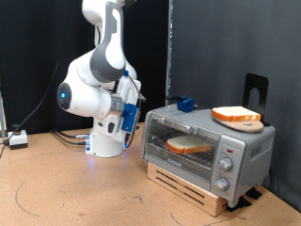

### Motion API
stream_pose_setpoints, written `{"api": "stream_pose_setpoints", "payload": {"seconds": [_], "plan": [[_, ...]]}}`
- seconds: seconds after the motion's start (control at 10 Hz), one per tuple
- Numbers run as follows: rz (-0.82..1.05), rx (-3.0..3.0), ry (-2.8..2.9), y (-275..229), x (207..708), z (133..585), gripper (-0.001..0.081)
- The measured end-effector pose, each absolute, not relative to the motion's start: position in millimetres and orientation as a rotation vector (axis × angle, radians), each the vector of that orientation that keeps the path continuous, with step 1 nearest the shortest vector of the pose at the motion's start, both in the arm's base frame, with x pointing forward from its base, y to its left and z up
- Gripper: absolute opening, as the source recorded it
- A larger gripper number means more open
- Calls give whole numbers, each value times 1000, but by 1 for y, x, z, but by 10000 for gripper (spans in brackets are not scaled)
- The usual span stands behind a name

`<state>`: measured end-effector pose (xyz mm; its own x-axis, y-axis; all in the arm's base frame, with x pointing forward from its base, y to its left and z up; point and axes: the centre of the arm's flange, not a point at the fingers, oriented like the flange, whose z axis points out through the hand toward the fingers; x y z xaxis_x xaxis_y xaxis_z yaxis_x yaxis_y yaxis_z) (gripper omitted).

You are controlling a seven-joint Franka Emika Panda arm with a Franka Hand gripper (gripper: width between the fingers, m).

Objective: Make a piece of toast with the oven

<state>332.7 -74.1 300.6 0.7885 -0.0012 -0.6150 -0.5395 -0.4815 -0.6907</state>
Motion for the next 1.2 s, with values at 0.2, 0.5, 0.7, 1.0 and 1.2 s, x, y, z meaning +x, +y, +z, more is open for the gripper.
{"api": "stream_pose_setpoints", "payload": {"seconds": [0.2,0.5,0.7,1.0,1.2], "plan": [[725,-1979,384,-74,331,302,809],[678,-1975,409,-97,358,298,809],[609,-1997,443,-111,379,290,809],[460,-2013,568,-128,409,274,809],[497,-1992,541,-124,408,275,809]]}}
